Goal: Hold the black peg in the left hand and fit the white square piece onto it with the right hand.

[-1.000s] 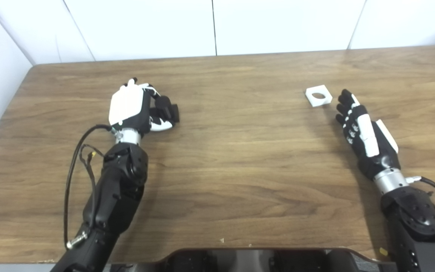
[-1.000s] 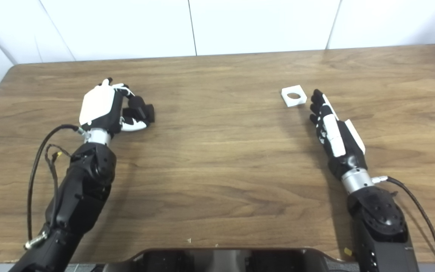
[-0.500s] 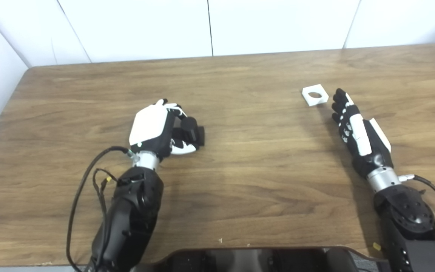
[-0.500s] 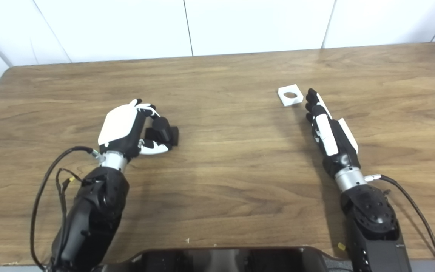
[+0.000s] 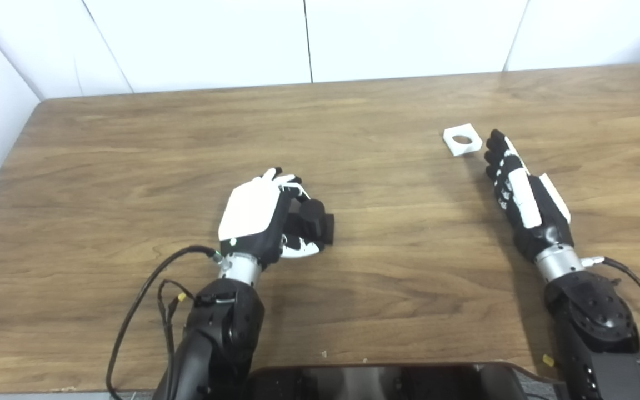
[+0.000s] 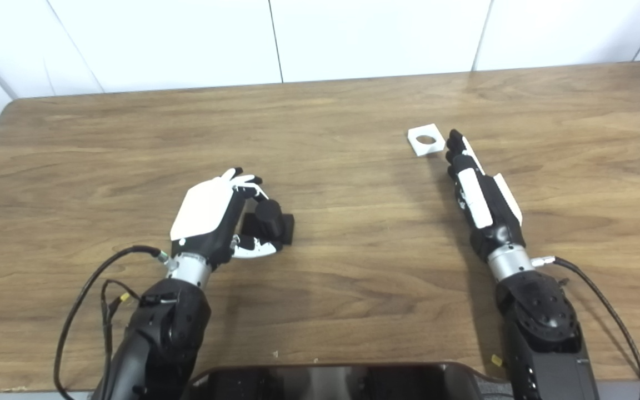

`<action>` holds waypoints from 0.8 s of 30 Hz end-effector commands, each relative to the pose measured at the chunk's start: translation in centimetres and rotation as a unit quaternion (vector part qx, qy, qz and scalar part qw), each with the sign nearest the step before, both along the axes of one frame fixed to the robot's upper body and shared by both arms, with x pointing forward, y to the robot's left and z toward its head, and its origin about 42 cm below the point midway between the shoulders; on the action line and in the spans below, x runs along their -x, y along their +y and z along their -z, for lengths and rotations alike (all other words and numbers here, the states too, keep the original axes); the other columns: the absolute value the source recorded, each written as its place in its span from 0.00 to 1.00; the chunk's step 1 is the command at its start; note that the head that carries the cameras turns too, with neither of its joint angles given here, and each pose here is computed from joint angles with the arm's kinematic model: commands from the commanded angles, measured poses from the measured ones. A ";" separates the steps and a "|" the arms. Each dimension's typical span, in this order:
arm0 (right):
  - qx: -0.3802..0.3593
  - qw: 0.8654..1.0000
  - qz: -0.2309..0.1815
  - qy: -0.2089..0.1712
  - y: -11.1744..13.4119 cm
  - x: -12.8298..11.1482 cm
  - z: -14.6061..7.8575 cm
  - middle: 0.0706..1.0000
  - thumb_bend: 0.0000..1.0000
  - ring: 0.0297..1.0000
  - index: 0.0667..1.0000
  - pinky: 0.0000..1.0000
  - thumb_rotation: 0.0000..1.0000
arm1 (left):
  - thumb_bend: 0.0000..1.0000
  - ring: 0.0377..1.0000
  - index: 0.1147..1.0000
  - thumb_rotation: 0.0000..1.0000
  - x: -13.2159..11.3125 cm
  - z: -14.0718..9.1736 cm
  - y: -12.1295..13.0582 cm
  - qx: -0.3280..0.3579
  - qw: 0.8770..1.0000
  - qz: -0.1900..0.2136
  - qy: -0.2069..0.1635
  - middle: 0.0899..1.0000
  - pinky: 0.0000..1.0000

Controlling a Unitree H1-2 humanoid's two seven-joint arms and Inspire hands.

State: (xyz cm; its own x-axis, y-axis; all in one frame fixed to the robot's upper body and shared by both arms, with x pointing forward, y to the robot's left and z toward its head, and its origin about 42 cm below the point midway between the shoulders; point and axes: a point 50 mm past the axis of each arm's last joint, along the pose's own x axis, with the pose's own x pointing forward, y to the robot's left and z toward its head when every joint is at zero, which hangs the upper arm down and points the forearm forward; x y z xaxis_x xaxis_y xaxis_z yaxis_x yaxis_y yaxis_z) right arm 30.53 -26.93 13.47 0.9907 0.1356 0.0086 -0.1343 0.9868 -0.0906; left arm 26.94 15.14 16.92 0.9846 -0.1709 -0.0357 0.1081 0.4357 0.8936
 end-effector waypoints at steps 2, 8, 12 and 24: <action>-0.006 1.000 -0.021 0.005 1.1 0.1 0.0 1.00 0.69 1.00 1.00 1.00 0.96 | 0.52 0.95 0.42 0.08 0.5 0.2 -0.5 -0.017 1.000 0.013 -0.006 0.83 0.93; -0.004 1.000 -0.017 0.008 0.9 0.3 0.0 1.00 0.69 1.00 1.00 1.00 0.97 | 0.52 0.96 0.42 0.08 0.7 0.6 -0.9 -0.014 1.000 0.013 0.002 0.84 0.95; -0.002 1.000 -0.014 0.006 0.7 0.4 0.0 1.00 0.68 1.00 1.00 1.00 0.98 | 0.52 0.96 0.42 0.07 0.6 0.7 -0.9 -0.007 1.000 0.011 0.007 0.84 0.94; 0.018 1.000 -0.010 -0.009 -0.3 -0.5 -1.5 1.00 0.69 1.00 0.99 1.00 0.96 | 0.52 0.97 0.42 0.07 0.4 1.1 -1.0 -0.010 1.000 0.012 0.014 0.84 0.96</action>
